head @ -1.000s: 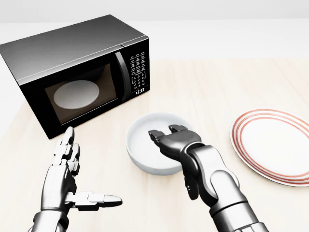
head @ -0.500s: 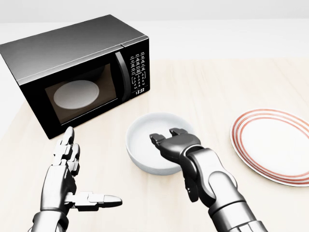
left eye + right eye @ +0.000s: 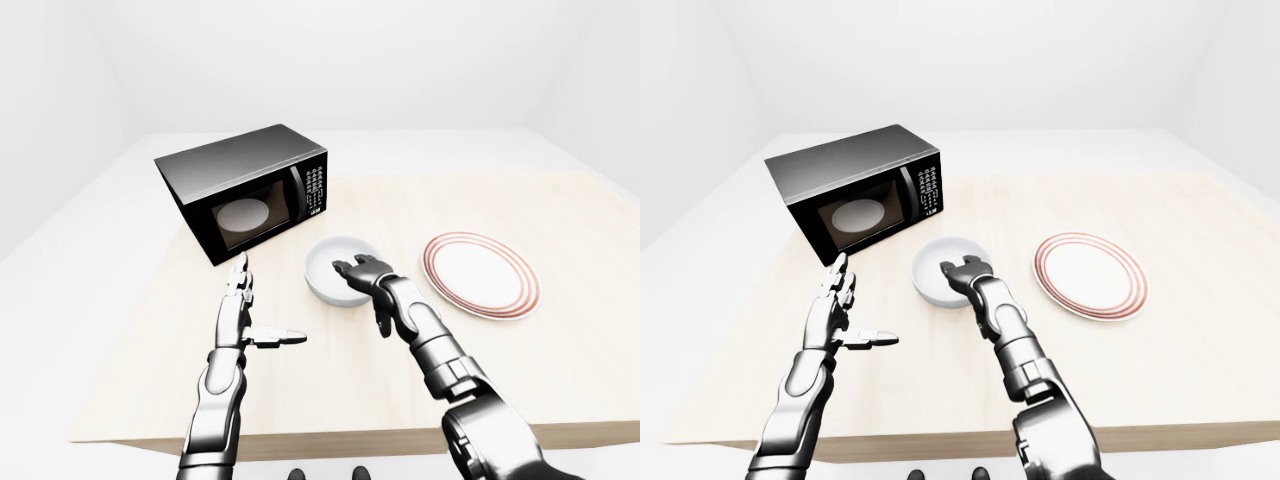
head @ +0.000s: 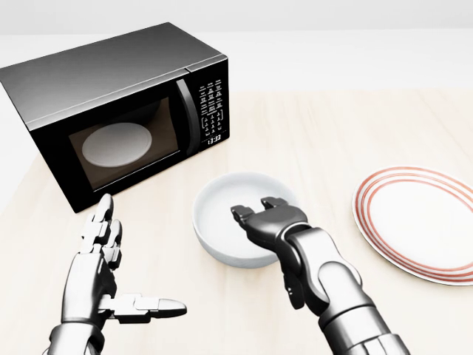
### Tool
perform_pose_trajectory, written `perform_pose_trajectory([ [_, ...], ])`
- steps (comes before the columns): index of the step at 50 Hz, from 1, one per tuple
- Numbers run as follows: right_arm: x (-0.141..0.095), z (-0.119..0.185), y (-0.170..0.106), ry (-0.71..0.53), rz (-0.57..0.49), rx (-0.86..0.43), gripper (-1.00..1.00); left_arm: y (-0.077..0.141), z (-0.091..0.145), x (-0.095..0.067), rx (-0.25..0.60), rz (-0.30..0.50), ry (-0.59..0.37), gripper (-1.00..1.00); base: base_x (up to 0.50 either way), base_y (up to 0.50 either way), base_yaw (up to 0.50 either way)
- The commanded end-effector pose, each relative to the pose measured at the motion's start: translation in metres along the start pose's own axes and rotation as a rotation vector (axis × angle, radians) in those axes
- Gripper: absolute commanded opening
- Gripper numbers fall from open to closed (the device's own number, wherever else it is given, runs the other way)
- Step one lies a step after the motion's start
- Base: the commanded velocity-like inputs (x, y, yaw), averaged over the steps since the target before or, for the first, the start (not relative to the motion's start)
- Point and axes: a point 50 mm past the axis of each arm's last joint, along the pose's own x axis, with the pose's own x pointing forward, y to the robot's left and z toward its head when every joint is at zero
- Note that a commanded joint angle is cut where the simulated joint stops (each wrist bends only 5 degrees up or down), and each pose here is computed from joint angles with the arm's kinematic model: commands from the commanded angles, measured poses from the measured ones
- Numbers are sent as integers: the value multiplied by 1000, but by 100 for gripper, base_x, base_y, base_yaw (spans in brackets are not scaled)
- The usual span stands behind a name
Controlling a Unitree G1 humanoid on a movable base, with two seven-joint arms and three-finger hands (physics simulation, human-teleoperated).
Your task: Pick up the white bowl and put it on the plate.
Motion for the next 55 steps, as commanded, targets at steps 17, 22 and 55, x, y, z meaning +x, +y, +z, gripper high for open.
perform_pose_trajectory([
  [17,3,-1,2,9,4,-11,100,-1,-1,1,0,1,3,100,0,0,0],
  [22,4,-2,3,11,4,-15,100,-1,1,0,-1,0,2,100,0,0,0],
  [55,0,2,-14,-16,-92,20,-100,0,-2,2,-1,-2,2,100,0,0,0],
])
